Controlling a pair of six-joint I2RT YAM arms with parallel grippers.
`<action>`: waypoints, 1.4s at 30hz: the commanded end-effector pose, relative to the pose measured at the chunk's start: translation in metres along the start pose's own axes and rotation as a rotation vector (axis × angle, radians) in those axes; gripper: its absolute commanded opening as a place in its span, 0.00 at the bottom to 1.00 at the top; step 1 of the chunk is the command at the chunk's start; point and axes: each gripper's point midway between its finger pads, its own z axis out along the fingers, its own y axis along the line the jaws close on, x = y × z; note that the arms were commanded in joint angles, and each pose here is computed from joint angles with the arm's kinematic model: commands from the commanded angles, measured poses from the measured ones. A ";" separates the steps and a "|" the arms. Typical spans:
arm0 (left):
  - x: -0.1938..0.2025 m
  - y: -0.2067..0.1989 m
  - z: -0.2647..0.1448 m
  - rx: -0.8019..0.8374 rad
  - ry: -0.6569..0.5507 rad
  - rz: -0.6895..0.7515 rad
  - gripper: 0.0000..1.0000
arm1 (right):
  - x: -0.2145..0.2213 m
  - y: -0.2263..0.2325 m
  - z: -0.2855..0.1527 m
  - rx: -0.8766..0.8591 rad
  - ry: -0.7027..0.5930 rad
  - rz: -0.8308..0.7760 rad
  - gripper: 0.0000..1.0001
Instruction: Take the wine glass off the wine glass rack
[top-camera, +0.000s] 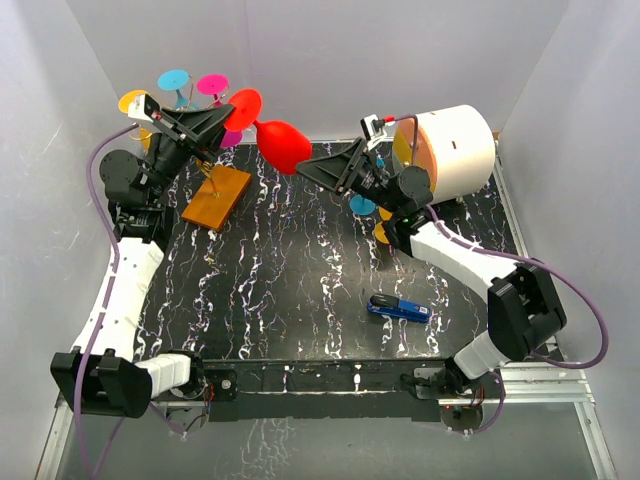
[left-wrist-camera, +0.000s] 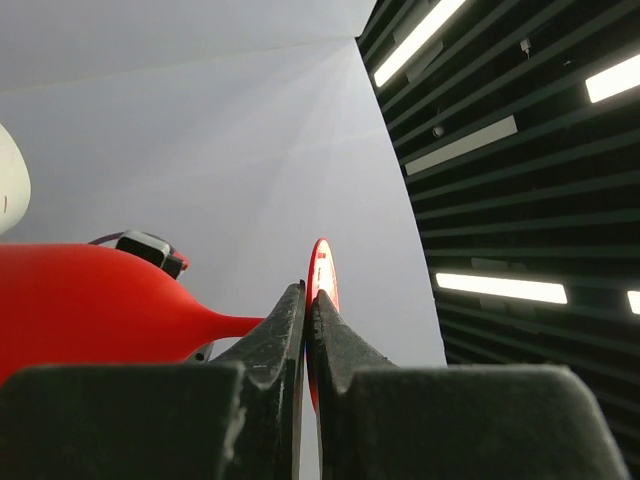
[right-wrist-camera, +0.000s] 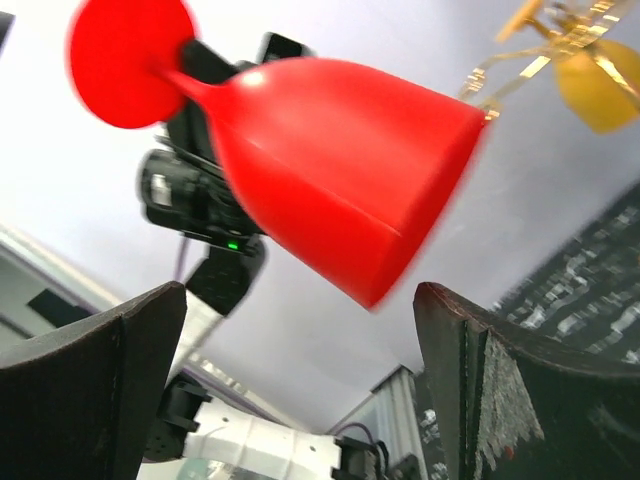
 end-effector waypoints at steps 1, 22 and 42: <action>0.020 -0.021 -0.013 0.079 0.062 -0.010 0.00 | -0.029 0.082 0.013 -0.269 -0.122 -0.086 0.95; 0.025 0.045 -0.043 -0.065 0.030 -0.030 0.44 | -0.032 0.135 -0.023 -0.336 -0.262 -0.068 0.02; -0.001 0.097 -0.062 -0.535 -0.111 0.191 0.99 | -0.055 0.028 -0.166 0.833 -0.232 -0.576 0.00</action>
